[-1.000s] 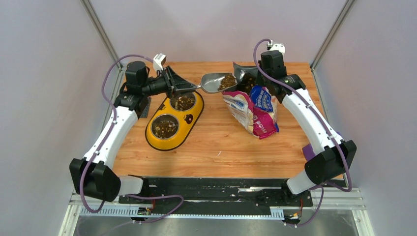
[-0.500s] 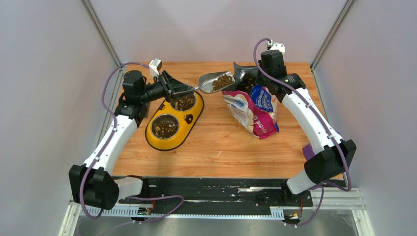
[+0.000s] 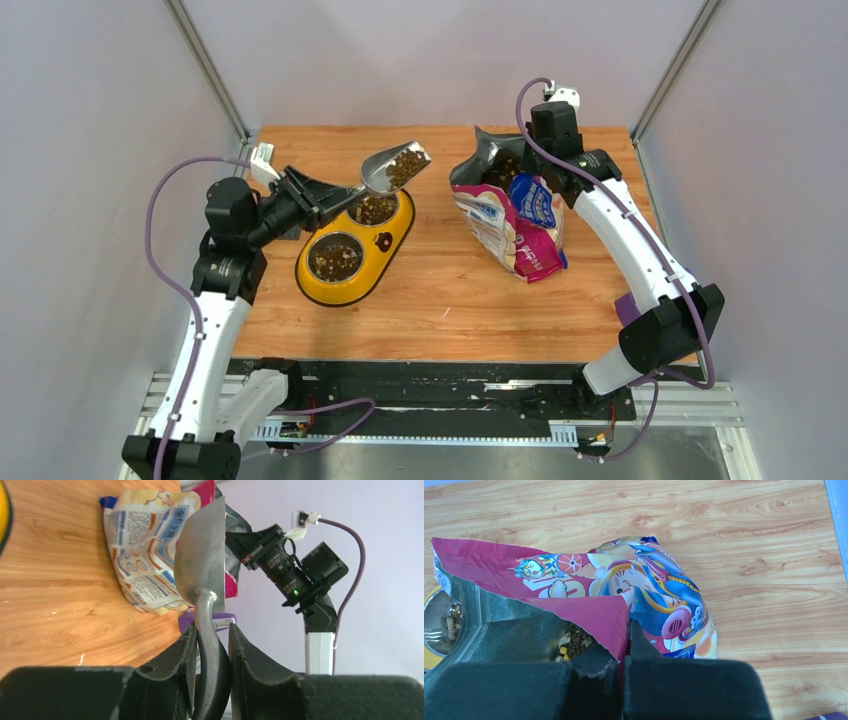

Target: Serve the pet food

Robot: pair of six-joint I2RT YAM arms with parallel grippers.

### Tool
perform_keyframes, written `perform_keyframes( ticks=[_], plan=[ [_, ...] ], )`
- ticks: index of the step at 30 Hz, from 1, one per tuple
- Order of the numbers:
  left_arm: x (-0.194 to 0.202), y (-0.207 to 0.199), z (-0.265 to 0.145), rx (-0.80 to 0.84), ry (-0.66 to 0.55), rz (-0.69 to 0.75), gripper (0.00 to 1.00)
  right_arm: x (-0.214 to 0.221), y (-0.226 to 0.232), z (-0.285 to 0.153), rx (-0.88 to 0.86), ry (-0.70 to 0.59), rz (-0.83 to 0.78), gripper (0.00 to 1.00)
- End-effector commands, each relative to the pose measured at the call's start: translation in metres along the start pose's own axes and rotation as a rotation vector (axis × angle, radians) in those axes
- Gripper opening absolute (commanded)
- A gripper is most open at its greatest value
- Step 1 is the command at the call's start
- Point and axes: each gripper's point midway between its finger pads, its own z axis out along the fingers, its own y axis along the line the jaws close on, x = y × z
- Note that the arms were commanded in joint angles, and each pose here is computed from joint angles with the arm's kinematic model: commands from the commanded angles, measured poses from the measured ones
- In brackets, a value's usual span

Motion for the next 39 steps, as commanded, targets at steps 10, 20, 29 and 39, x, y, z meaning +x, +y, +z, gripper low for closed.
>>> perform_keyframes(
  ticks=[10,20,29,39],
  plan=[
    [-0.018,0.033,-0.056,-0.129,-0.391,-0.03,0.0,-0.012,0.002,-0.003,-0.016,-0.029,0.006,0.0],
    [-0.009,0.09,-0.11,-0.204,-0.662,-0.189,0.0,-0.008,0.004,-0.005,-0.03,-0.019,0.01,0.0],
    [0.004,0.134,-0.141,-0.425,-0.728,-0.232,0.0,-0.008,0.004,-0.005,-0.032,-0.02,0.015,0.0],
    [0.016,0.164,-0.147,-0.619,-0.685,-0.266,0.0,-0.009,0.003,-0.005,-0.027,-0.021,0.015,0.0]
  ],
)
